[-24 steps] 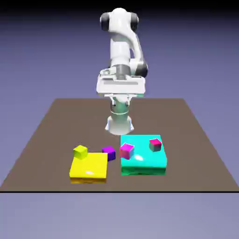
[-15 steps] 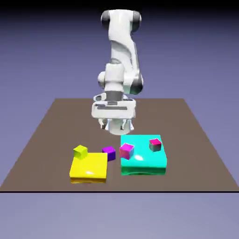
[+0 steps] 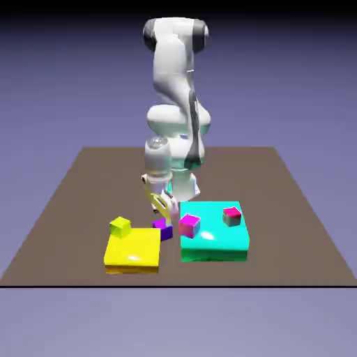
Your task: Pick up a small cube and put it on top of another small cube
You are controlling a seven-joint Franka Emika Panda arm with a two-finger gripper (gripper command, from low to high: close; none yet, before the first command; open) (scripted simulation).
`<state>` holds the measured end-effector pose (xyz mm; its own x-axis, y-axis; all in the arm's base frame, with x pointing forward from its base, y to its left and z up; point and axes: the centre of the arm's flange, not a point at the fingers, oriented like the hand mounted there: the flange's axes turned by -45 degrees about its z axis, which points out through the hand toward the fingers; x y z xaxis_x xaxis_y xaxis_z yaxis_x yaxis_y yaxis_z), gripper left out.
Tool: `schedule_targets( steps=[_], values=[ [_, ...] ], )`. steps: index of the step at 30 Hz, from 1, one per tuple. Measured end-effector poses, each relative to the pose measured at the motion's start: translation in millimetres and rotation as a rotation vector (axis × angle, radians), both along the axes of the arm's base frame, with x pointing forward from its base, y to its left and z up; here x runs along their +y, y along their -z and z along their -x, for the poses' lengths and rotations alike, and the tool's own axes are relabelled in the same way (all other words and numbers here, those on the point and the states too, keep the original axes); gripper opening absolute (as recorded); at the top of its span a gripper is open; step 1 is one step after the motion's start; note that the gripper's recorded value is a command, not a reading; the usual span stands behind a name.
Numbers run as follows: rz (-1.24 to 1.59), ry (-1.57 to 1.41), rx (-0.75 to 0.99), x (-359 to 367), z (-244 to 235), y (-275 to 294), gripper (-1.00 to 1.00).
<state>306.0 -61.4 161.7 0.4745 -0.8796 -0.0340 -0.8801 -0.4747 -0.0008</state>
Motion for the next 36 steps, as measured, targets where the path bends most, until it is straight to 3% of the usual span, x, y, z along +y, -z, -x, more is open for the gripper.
schedule_targets(
  steps=[4, 5, 18, 31, 36],
  values=[
    [0.001, 0.000, 0.000, 1, 3, 30, 0.00],
    [0.001, 0.000, 0.000, 1, 3, 34, -1.00],
    [0.001, 0.000, 0.000, 0, 2, -36, -1.00],
    [-0.030, 0.088, -0.010, 73, -120, -191, -1.00],
    [0.003, 0.036, 0.000, 93, -115, -145, -1.00]
  ],
)
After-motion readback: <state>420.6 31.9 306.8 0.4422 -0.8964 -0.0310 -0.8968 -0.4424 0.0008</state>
